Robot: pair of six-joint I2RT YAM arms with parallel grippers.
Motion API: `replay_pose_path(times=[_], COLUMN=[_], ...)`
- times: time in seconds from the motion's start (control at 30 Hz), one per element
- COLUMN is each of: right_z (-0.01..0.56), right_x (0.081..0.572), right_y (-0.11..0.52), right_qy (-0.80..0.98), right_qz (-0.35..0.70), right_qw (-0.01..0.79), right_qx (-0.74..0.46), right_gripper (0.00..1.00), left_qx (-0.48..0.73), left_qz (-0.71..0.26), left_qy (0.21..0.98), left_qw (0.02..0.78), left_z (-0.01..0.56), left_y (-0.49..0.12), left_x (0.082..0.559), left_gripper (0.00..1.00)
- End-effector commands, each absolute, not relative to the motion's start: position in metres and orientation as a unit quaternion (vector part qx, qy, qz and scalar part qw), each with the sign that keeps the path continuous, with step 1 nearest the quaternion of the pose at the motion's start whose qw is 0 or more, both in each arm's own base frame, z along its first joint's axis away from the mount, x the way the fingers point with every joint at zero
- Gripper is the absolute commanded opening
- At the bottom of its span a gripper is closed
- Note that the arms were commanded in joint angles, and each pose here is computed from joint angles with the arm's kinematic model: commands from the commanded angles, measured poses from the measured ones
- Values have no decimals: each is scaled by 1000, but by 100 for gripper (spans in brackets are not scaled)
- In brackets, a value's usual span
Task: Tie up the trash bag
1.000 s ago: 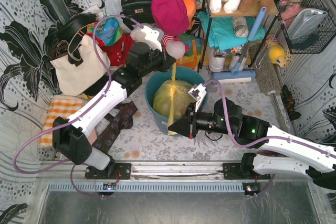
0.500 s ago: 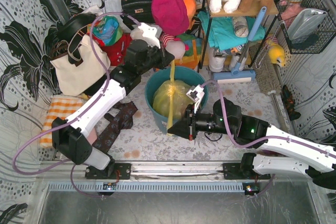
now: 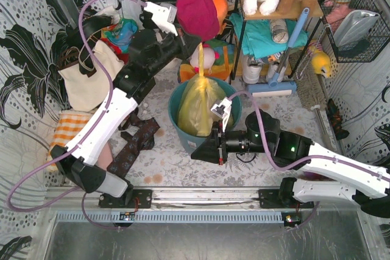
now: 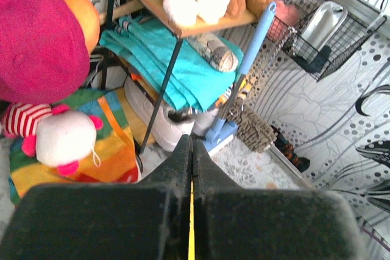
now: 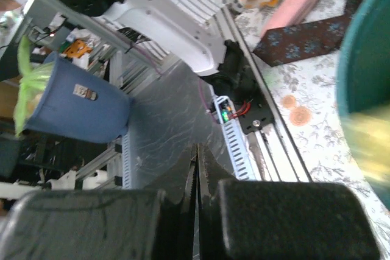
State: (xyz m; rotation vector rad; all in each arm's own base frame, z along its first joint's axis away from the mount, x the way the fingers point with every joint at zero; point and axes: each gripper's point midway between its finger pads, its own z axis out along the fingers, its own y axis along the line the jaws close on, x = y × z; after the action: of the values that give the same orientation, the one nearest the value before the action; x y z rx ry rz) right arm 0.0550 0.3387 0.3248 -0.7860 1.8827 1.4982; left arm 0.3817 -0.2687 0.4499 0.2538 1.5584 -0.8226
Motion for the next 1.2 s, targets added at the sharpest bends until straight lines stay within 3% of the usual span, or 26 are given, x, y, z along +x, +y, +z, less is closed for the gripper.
replay_pose_path(times=[0.0, 0.17, 0.3, 0.47, 0.6, 0.77, 1.0, 1.07, 1.17], right_z=[355, 344, 351, 368, 369, 355, 336, 330, 322], right_x=[33, 40, 70, 109, 126, 134, 130, 131, 131], right_y=[335, 333, 315, 289, 280, 281, 294, 295, 295], right_qy=[666, 686, 709, 731, 752, 782, 795, 800, 805], right_qz=[602, 584, 542, 483, 451, 425, 433, 431, 427], right_qw=[288, 292, 364, 445, 460, 443, 413, 407, 403], right_qx=[-334, -322, -265, -186, -140, -105, -97, -94, -86], right_gripper=[0, 0, 0, 39, 54, 54, 44, 44, 53], left_qx=[111, 109, 118, 123, 125, 125, 124, 124, 125], left_qz=[-345, -354, -364, -366, -371, -378, -384, -385, -385], left_qy=[661, 677, 689, 706, 713, 717, 717, 717, 719], left_qw=[657, 636, 616, 594, 581, 572, 568, 567, 565], left_z=[461, 439, 420, 397, 386, 380, 379, 378, 375], left_y=[-273, -285, -293, -294, -296, -298, -299, -299, -300], left_x=[409, 429, 429, 427, 425, 422, 421, 421, 420], left_gripper=[0, 0, 0, 0, 0, 0, 0, 0, 0])
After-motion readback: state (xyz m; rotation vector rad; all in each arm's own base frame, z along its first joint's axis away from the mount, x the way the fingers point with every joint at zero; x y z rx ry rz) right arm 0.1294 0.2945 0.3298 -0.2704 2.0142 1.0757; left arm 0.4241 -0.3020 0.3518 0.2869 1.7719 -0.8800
